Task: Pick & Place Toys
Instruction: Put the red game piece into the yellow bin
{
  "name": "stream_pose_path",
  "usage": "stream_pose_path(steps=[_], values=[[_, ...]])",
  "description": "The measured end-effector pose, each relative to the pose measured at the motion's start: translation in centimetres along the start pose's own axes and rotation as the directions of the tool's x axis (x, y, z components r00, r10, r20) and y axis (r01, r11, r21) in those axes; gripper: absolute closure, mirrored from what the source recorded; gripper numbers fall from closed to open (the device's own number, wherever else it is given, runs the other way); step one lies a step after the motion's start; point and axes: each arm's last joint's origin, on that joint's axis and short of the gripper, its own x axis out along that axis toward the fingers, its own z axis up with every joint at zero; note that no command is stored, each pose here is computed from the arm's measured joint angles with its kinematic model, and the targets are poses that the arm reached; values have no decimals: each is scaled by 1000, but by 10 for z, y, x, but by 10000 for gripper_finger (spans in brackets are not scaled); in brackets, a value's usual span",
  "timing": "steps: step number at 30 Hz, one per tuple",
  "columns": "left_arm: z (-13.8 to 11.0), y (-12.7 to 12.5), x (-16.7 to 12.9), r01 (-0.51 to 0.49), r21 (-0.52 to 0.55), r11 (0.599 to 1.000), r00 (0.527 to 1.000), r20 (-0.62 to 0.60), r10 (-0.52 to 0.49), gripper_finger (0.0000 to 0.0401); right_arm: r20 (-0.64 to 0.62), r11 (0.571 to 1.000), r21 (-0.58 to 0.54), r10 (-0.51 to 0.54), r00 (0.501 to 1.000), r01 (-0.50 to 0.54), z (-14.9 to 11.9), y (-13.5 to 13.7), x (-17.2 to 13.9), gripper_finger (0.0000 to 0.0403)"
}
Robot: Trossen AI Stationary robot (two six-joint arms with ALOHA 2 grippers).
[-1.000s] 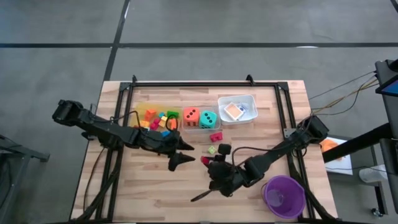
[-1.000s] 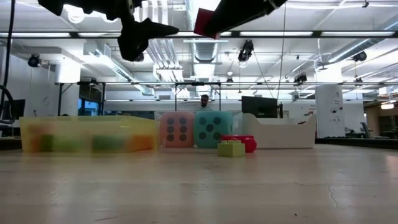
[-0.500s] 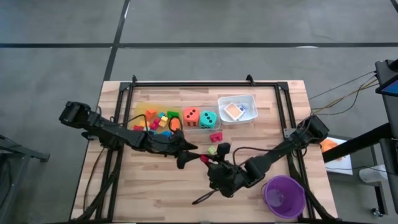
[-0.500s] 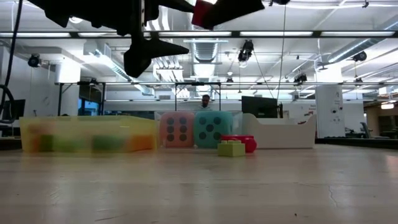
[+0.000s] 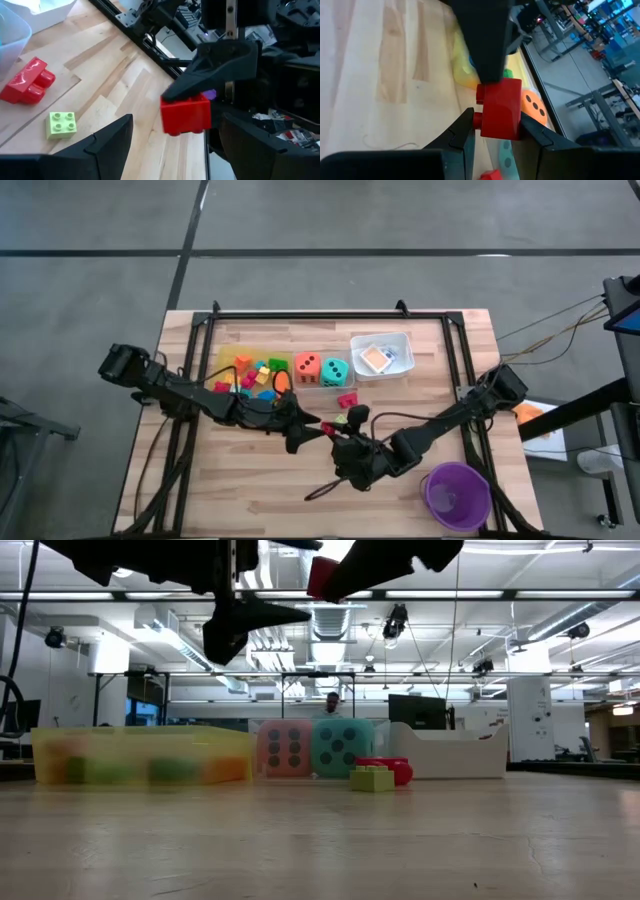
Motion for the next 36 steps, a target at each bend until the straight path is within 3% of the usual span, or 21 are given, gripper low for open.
stream_pose_path(steps=[12, 28, 32, 36], values=[[-2, 2, 8, -30, -32, 999, 997, 66, 32, 113, -5, 1000, 7, 0, 1000, 0, 0, -2, 3, 316], [-2, 2, 8, -19, -33, 999, 998, 63, 21, 116, 23, 1000, 15, -4, 1000, 4, 4, -3, 5, 316], [-1, 2, 8, -19, -16, 1000, 998, 63, 20, 139, 23, 1000, 16, -7, 1000, 6, 4, -2, 6, 316], [-2, 2, 8, -22, -3, 1000, 998, 59, 22, 188, 29, 1000, -16, -16, 999, 17, 3, 4, 11, 316]])
